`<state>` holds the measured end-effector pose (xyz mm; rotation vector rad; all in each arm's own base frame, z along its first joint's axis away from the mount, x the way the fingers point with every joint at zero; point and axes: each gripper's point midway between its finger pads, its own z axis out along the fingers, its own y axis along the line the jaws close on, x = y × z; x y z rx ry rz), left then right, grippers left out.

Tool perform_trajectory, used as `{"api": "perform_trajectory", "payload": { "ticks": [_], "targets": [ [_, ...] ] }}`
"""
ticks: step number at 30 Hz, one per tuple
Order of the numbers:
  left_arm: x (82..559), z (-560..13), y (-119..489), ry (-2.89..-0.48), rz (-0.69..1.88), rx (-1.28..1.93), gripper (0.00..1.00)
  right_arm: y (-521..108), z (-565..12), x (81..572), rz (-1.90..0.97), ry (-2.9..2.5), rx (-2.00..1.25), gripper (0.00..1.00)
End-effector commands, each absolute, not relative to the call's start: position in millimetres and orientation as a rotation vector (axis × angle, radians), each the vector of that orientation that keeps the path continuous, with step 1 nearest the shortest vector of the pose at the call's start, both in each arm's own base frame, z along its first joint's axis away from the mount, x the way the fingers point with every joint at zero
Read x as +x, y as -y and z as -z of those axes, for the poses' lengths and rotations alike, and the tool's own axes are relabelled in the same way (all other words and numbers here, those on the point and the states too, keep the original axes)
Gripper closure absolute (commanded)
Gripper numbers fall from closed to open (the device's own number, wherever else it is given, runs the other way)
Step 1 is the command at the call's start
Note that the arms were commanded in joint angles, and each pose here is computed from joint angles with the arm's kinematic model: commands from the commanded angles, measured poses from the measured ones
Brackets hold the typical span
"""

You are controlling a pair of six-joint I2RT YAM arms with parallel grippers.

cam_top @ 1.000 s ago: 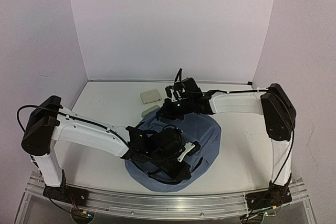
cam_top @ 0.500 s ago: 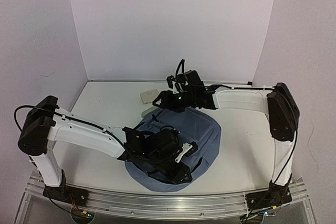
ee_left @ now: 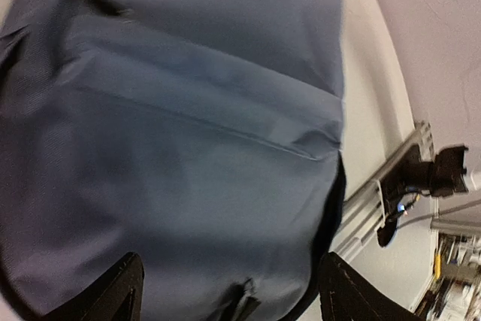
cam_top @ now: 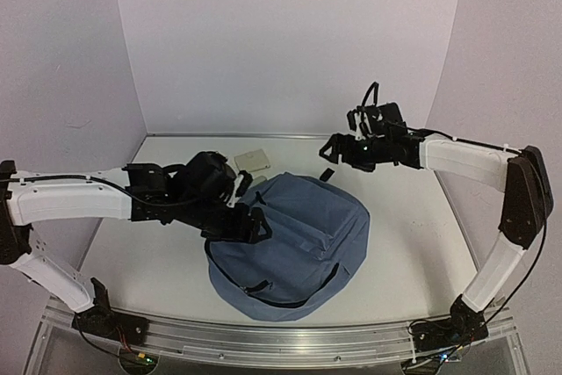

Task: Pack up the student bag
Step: Adjust the student bag at the center of the board.

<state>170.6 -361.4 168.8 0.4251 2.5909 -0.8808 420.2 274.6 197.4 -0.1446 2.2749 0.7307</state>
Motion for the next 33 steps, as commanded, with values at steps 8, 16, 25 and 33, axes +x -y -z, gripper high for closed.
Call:
{"api": "perform_trajectory", "payload": {
  "ticks": [8,16,25,33],
  "targets": [
    [164,-138,224,-2.806,0.647,-0.115,0.06,-267,-108,384,-0.606,-2.526,-0.296,0.16],
    [147,-109,254,-2.855,0.959,-0.204,0.03,-296,-83,360,-0.618,-2.580,-0.405,0.34],
    [180,-95,260,-2.691,0.992,-0.256,0.92,-278,-90,333,-0.556,-2.588,-0.215,1.00],
    [255,-102,241,-2.616,0.859,-0.192,1.00,-287,-120,273,-0.673,-2.555,-0.092,1.00]
  ]
}}
